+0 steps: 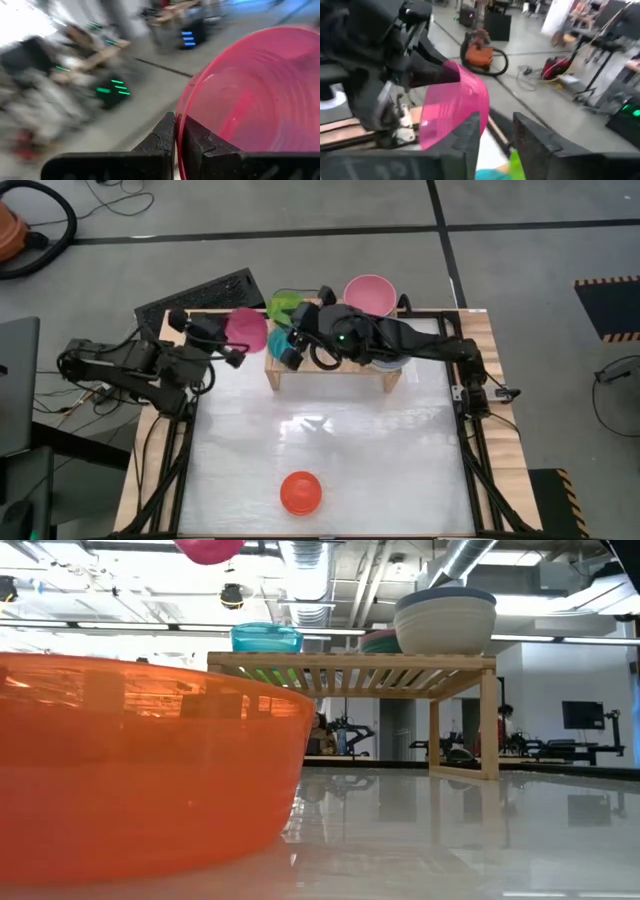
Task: Place and stack bowls onto a shelf
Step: Stack the small pink bowl on top of the small green bowl on the shelf
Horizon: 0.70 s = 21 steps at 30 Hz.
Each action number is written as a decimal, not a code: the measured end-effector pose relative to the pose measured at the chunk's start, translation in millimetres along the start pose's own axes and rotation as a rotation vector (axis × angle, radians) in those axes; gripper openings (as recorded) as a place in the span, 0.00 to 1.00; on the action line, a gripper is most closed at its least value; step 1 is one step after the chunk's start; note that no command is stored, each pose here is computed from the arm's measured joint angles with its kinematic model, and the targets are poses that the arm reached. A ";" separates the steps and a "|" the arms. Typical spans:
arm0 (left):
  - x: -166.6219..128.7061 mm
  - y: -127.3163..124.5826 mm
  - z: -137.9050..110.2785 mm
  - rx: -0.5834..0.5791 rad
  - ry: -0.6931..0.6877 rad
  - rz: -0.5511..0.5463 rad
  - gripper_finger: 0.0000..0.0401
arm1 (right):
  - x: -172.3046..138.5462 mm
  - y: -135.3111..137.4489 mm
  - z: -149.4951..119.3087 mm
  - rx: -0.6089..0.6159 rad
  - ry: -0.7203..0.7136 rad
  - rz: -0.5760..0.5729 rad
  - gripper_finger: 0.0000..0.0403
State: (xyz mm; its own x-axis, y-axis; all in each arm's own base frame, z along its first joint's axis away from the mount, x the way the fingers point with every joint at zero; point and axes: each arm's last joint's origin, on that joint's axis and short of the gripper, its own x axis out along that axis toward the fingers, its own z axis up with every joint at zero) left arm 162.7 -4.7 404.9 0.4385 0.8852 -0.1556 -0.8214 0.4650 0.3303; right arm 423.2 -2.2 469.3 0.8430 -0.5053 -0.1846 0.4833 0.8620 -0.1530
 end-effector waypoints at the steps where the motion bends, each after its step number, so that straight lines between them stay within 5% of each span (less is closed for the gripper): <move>1: 1.7 -1.1 0.5 0.049 -0.005 0.054 0.00 | 1.3 0.4 0.3 -0.011 -0.009 -0.014 0.38; 4: 7.6 -2.6 2.7 0.135 -0.002 0.153 0.00 | -0.2 -1.8 2.0 -0.037 -0.014 -0.068 0.46; 8: 17.2 -10.0 9.1 0.167 0.004 0.149 0.00 | 5.4 1.2 0.2 -0.046 -0.025 -0.073 0.51; 21: 36.2 -37.8 30.9 0.393 -0.041 0.129 0.00 | 14.4 4.0 -10.7 -0.083 0.031 -0.108 0.47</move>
State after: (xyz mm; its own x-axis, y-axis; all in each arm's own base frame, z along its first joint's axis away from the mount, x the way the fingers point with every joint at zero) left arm 220.9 9.2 415.5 0.3621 0.9305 -0.0552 -0.6721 0.3016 0.6763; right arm 434.7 -6.4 455.7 0.7788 -0.5969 -0.1928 0.5483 0.7971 -0.2529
